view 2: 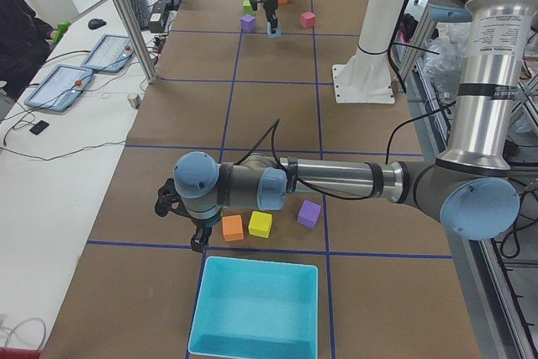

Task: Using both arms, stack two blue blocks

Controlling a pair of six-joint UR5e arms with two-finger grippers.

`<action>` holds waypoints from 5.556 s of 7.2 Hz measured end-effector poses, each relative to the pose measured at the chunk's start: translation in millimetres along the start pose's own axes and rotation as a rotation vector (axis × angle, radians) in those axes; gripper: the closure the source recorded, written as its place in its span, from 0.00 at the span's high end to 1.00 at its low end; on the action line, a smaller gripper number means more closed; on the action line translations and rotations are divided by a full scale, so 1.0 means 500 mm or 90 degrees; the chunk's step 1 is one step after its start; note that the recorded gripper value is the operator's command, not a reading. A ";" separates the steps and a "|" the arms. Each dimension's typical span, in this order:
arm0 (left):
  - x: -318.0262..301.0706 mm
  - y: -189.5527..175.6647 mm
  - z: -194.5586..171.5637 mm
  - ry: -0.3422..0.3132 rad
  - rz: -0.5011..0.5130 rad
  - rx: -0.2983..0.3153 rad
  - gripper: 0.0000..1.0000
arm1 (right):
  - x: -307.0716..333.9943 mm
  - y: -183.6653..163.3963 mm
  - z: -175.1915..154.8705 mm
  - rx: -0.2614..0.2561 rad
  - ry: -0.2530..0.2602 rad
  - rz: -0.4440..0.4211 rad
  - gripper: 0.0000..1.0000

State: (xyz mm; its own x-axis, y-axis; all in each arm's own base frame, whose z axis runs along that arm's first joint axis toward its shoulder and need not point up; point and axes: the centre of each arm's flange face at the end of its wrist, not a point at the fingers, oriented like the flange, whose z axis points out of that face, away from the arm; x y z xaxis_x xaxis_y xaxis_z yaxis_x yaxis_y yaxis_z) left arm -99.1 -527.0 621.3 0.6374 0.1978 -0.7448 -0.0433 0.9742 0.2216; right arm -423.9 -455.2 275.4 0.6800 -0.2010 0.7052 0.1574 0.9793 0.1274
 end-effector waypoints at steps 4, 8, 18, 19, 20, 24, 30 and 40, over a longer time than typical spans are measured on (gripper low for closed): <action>0.000 -0.001 -0.001 0.000 -0.006 0.002 0.98 | -0.187 -0.091 0.012 0.002 -0.002 0.080 0.58; -0.001 0.000 -0.001 -0.001 -0.007 0.003 0.98 | -0.325 -0.092 0.115 0.030 0.005 0.134 0.59; -0.007 0.008 0.006 0.000 -0.010 0.000 0.98 | -0.428 -0.068 0.179 0.031 0.019 0.116 0.73; -0.008 0.008 0.007 0.000 -0.010 -0.001 0.98 | -0.428 -0.067 0.179 0.031 0.019 0.113 0.91; -0.009 0.008 0.008 0.000 -0.010 -0.001 0.98 | -0.428 -0.067 0.180 0.031 0.020 0.111 1.00; -0.009 0.008 0.009 0.000 -0.011 -0.001 0.98 | -0.426 -0.071 0.171 0.043 0.022 0.096 1.00; 0.102 -0.114 -0.030 0.002 -0.025 0.027 0.98 | 0.009 -0.153 -0.032 0.069 -0.018 0.052 1.00; 0.491 -0.225 0.335 0.027 0.095 -0.047 0.98 | 1.247 0.027 -0.363 0.046 0.033 0.058 1.00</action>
State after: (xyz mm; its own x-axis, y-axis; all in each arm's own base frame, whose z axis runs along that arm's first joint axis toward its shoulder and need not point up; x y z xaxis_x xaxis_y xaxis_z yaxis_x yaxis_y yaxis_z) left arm 191.2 -606.1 519.1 0.5873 0.3431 -0.7331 -0.1920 0.9389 0.2856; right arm 132.3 -571.8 590.2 0.7260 -0.1101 0.6788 0.0421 0.9924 0.1160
